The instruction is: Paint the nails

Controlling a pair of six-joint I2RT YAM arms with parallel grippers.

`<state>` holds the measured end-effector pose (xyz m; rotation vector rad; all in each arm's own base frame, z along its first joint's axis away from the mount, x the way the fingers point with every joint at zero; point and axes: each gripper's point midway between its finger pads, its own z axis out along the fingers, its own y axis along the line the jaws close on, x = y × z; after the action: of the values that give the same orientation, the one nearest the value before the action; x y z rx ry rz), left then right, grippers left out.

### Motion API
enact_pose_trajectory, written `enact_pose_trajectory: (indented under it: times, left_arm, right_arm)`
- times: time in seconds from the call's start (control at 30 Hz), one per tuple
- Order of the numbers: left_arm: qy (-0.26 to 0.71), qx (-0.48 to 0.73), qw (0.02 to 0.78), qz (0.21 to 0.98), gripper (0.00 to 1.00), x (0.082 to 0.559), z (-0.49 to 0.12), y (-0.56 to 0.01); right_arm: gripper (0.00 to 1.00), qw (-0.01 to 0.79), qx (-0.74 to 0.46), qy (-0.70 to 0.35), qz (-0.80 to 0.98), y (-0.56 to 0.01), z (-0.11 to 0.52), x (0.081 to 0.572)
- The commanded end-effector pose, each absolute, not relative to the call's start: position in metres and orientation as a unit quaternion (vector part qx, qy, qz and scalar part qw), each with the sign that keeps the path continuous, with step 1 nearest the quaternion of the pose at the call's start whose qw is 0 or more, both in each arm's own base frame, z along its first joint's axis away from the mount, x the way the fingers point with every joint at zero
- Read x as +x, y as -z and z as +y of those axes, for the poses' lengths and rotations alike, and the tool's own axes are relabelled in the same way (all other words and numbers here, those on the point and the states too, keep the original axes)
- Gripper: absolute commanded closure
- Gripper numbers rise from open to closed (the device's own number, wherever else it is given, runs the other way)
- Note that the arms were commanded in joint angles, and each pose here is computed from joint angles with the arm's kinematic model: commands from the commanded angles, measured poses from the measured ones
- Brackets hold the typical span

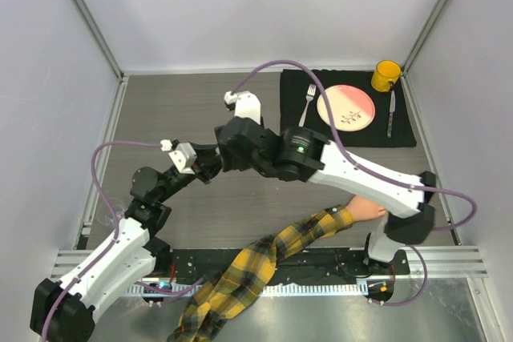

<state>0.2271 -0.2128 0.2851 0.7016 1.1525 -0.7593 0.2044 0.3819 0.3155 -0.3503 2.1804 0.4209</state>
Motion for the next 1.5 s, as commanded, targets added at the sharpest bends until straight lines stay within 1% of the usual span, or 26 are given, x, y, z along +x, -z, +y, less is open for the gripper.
enact_pose_trajectory:
  times: [0.0,0.03,0.07,0.1,0.13,0.17,0.2,0.27,0.3,0.33,0.37,0.4,0.5,0.53,0.6,0.73,0.8,0.97,1.17,1.47]
  left_arm:
    - [0.361,0.293,0.740,0.487,1.00,0.221,-0.207,-0.342]
    - [0.383,0.291,0.716,0.506,1.00,0.217,-0.211,-0.336]
    - [0.394,0.292,0.704,0.513,1.00,0.214,-0.213,-0.336]
    - [0.416,0.304,0.688,0.510,1.00,0.204,-0.218,-0.343]
    - [0.431,0.303,0.661,0.534,1.00,0.200,-0.220,-0.335]
    - [0.453,0.297,0.638,0.547,1.00,0.193,-0.222,-0.336]
    - [0.475,0.315,0.620,0.539,1.00,0.179,-0.226,-0.345]
    - [0.515,0.305,0.578,0.555,1.00,0.164,-0.229,-0.346]
    - [0.532,0.316,0.566,0.544,1.00,0.151,-0.229,-0.353]
    - [0.545,0.315,0.557,0.542,1.00,0.144,-0.228,-0.356]
    - [0.563,0.310,0.546,0.537,1.00,0.136,-0.228,-0.363]
    - [0.574,0.310,0.542,0.530,1.00,0.128,-0.227,-0.368]
    - [0.610,0.299,0.521,0.516,1.00,0.110,-0.224,-0.381]
    - [0.620,0.303,0.512,0.511,1.00,0.104,-0.224,-0.384]
    - [0.641,0.299,0.496,0.503,1.00,0.095,-0.223,-0.392]
    - [0.653,0.293,0.483,0.504,1.00,0.087,-0.221,-0.397]
    - [0.656,0.298,0.479,0.502,1.00,0.084,-0.220,-0.397]
    - [0.657,0.305,0.472,0.502,1.00,0.081,-0.220,-0.395]
    - [0.656,0.306,0.472,0.504,1.00,0.083,-0.222,-0.393]
    - [0.649,0.319,0.485,0.492,1.00,0.083,-0.222,-0.396]
  right_arm:
    - [0.30,0.410,-0.219,-0.266,0.845,-0.346,0.360,0.153]
    - [0.28,0.403,-0.237,-0.265,0.844,-0.335,0.355,0.148]
    - [0.27,0.419,-0.256,-0.281,0.825,-0.351,0.342,0.143]
    - [0.26,0.418,-0.274,-0.302,0.812,-0.356,0.343,0.136]
    - [0.24,0.418,-0.295,-0.301,0.805,-0.348,0.337,0.132]
    - [0.24,0.439,-0.320,-0.314,0.779,-0.361,0.325,0.129]
    - [0.23,0.431,-0.350,-0.344,0.757,-0.356,0.330,0.120]
    - [0.24,0.434,-0.380,-0.406,0.709,-0.373,0.325,0.107]
    - [0.25,0.425,-0.398,-0.456,0.673,-0.381,0.329,0.109]
    - [0.26,0.424,-0.404,-0.479,0.654,-0.390,0.328,0.110]
    - [0.27,0.439,-0.404,-0.500,0.628,-0.405,0.327,0.115]
    - [0.28,0.433,-0.424,-0.522,0.600,-0.414,0.323,0.112]
    - [0.32,0.447,-0.448,-0.538,0.557,-0.431,0.329,0.117]
    - [0.35,0.437,-0.463,-0.545,0.545,-0.433,0.332,0.113]
    - [0.39,0.427,-0.482,-0.552,0.530,-0.436,0.342,0.114]
    - [0.44,0.400,-0.511,-0.592,0.478,-0.447,0.350,0.099]
    - [0.44,0.414,-0.510,-0.600,0.457,-0.455,0.354,0.100]
    - [0.46,0.374,-0.510,-0.635,0.444,-0.454,0.366,0.097]
    - [0.46,0.368,-0.503,-0.648,0.438,-0.451,0.375,0.101]
    - [0.52,0.347,-0.493,-0.656,0.454,-0.440,0.387,0.110]
